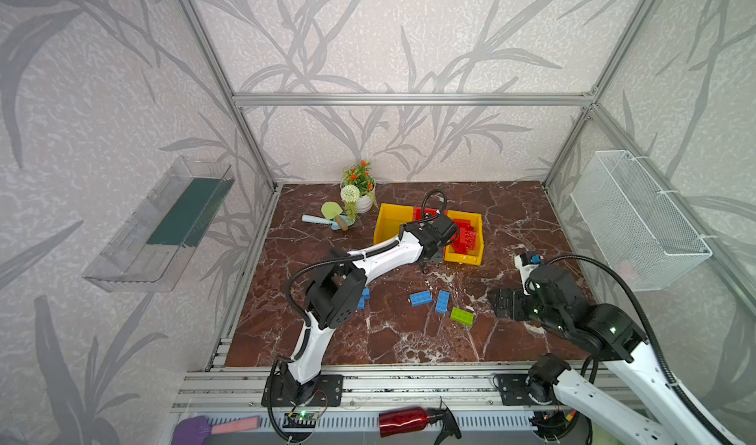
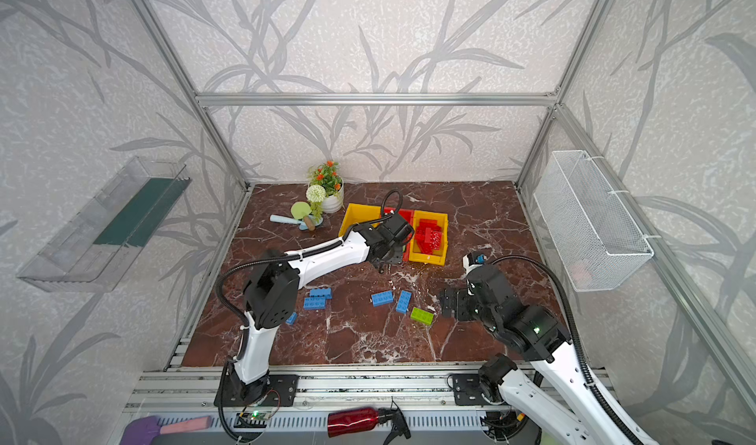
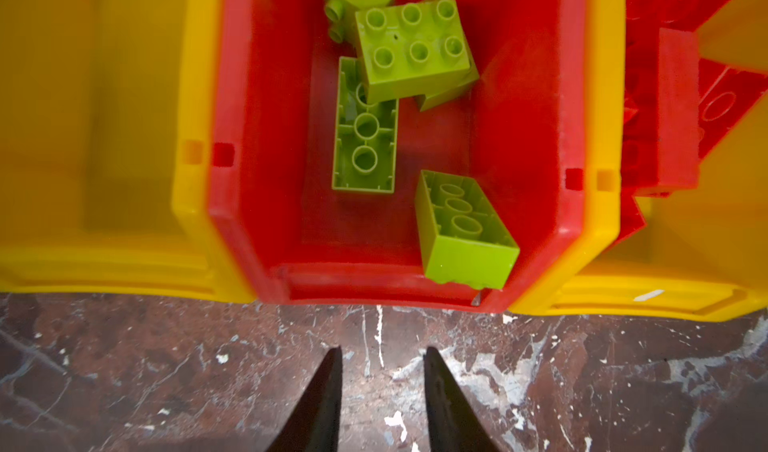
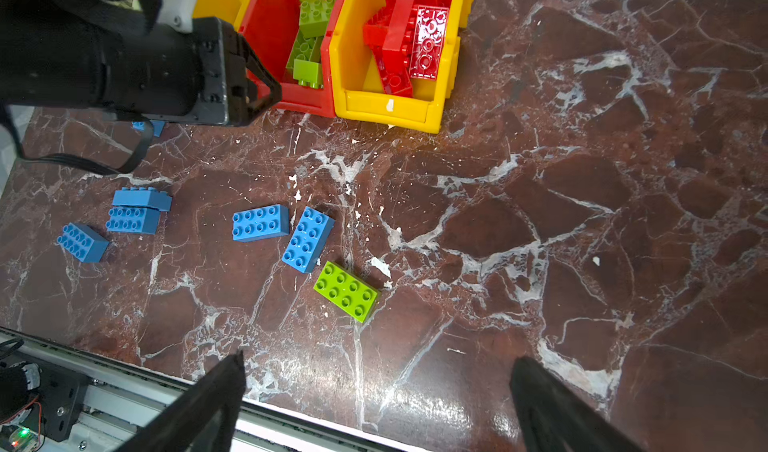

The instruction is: Sort the legos into containers by color

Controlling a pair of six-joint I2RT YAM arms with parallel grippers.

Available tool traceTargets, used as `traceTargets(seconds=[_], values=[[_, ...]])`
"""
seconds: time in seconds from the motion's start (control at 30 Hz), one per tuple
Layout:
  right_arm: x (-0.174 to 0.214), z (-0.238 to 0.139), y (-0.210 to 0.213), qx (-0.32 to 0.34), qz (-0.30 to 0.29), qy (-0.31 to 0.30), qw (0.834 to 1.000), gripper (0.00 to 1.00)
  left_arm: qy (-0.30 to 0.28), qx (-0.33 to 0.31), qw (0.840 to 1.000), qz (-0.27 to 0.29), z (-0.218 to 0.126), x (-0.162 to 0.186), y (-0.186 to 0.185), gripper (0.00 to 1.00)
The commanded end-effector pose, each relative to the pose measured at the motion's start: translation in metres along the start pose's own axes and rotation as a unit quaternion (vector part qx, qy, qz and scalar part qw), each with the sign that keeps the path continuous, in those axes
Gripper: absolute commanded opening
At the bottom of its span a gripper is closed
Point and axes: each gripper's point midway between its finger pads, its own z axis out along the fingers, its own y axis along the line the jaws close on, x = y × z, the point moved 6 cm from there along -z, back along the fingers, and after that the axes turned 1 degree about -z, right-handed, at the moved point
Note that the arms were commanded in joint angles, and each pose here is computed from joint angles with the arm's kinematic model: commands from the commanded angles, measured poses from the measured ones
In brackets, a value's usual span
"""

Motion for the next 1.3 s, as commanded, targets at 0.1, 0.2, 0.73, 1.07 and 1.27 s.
traceTargets(seconds=[0.1,0.2,0.73,1.07,1.27], values=[[-0.001,-0.006,-0.004,0.016,-0.001,-0.001,1.0,1.0,-0.008,0.013,1.0,0.006,0.007,-0.015,-0.019,0.33],[-0.003,-0.009,-0.005,0.018,-0.005,-0.004,1.0,1.0,-0.006,0.007,1.0,0.004,0.014,-0.018,-0.017,0.33],[-0.008,-0.012,-0.005,0.029,-0.014,-0.009,0.999,1.0,-0.01,-0.018,1.0,-0.004,0.035,-0.043,-0.005,0.33],[0.002,-0.003,-0.007,0.026,-0.007,0.008,1.0,1.0,-0.03,0.01,0.999,-0.005,-0.011,-0.036,-0.004,0.55],[0.017,0.017,-0.007,0.03,0.022,0.056,0.998,0.99,-0.035,0.023,0.999,-0.004,-0.049,0.001,0.009,0.92]])
